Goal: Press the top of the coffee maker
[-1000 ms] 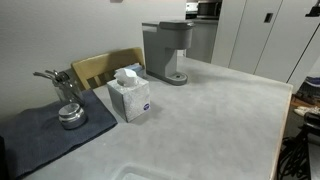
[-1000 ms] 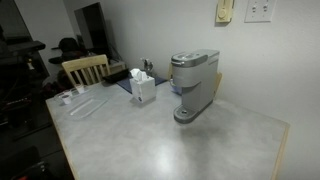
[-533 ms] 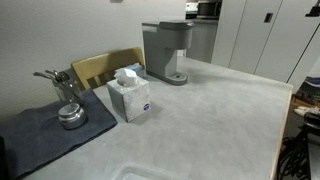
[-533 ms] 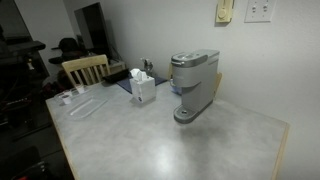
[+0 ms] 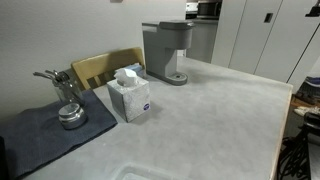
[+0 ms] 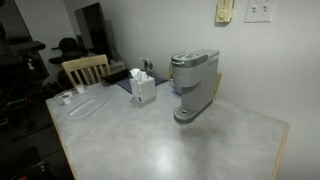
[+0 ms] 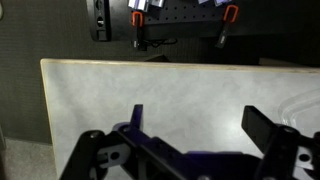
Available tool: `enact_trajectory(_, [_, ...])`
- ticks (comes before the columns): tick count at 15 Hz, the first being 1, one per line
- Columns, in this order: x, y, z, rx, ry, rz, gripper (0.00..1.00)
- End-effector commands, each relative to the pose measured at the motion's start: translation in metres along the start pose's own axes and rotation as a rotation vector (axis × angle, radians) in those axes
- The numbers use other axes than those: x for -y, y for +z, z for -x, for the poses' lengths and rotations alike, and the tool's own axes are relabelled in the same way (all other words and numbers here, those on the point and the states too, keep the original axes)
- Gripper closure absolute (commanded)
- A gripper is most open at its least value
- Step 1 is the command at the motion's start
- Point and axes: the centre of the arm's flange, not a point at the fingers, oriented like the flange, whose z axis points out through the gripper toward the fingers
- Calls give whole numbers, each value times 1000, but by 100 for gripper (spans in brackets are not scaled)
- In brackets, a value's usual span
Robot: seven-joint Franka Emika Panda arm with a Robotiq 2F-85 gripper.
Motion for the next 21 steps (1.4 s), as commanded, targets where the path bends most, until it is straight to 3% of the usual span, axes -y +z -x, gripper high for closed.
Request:
enact_trajectory(1, [2,8,-19,26,15,16,0])
enact_trajectory(12, [-3,16,-64,2,30,102,0])
enact_trajectory(17, [-15,11,-85,0,68,73,0])
enact_trajectory(21, [-33,10,-100,47,183,54,0])
